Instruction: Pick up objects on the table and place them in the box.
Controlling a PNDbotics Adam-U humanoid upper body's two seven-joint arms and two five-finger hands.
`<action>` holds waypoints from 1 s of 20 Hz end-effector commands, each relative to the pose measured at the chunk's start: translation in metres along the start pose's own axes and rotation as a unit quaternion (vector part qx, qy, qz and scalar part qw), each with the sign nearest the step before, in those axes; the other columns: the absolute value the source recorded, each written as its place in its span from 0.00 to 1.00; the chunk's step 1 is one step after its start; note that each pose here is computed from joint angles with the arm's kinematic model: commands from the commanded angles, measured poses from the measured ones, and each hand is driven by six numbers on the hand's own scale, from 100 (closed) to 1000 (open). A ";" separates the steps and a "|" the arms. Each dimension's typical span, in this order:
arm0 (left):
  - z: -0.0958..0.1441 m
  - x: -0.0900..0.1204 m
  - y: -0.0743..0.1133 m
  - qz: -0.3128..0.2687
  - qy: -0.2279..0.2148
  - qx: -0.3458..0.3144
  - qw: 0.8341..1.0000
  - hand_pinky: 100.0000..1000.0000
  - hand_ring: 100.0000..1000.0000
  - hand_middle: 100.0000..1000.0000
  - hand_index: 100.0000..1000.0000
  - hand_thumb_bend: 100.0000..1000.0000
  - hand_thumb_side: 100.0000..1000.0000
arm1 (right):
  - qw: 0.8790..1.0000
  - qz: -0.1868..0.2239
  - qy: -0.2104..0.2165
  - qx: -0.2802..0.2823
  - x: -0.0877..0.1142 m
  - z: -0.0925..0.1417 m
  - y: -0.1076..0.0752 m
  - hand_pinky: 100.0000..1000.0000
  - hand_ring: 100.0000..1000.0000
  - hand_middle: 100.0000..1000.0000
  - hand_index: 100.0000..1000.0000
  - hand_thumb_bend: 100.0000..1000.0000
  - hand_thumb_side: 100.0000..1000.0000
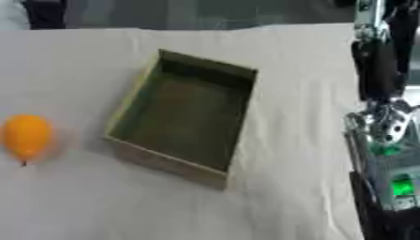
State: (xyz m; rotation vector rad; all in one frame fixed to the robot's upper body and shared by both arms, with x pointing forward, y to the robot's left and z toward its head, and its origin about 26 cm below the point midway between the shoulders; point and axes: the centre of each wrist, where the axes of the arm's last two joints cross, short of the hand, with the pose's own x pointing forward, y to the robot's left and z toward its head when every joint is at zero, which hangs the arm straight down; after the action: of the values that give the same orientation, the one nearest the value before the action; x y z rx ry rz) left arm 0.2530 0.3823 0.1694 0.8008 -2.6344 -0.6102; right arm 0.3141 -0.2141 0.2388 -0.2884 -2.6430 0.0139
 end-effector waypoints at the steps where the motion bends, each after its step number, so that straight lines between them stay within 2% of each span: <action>1: -0.005 0.002 0.014 -0.028 -0.017 -0.021 0.999 0.78 0.65 0.65 0.88 0.00 0.48 | 1.000 0.011 -0.016 0.002 0.005 -0.005 -0.005 0.49 0.81 0.53 0.76 0.19 0.64; 6: -0.001 0.003 0.034 -0.090 -0.035 -0.113 0.989 0.77 0.68 0.68 0.90 0.00 0.49 | 1.000 0.016 -0.014 0.005 0.005 -0.003 -0.007 0.49 0.81 0.53 0.76 0.19 0.64; 10: -0.002 0.004 0.049 -0.149 -0.052 -0.199 0.967 0.77 0.72 0.70 0.93 0.00 0.51 | 1.000 0.018 -0.014 0.009 0.004 -0.003 -0.007 0.50 0.81 0.53 0.76 0.19 0.64; 14: -0.006 0.002 0.059 -0.194 -0.075 -0.269 0.940 0.77 0.76 0.73 0.96 0.00 0.52 | 1.000 0.019 -0.014 0.012 0.005 -0.003 -0.007 0.50 0.81 0.53 0.76 0.19 0.64; 17: -0.007 -0.008 0.067 -0.231 -0.085 -0.333 0.910 0.78 0.79 0.75 0.97 0.00 0.54 | 1.000 0.020 -0.015 0.014 0.005 -0.003 -0.007 0.50 0.81 0.53 0.76 0.20 0.64; 20: -0.004 -0.018 0.072 -0.250 -0.088 -0.380 0.886 0.79 0.81 0.76 0.98 0.06 0.54 | 1.000 0.020 -0.014 0.016 0.005 -0.003 -0.007 0.50 0.81 0.53 0.76 0.20 0.64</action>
State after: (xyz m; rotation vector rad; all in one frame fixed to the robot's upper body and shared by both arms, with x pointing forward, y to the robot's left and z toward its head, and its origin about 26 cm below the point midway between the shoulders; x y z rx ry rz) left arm 0.2339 0.4410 0.1932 1.1488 -2.0426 -1.6797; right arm 0.3133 -0.2186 0.2354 -0.3122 -2.6271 0.0506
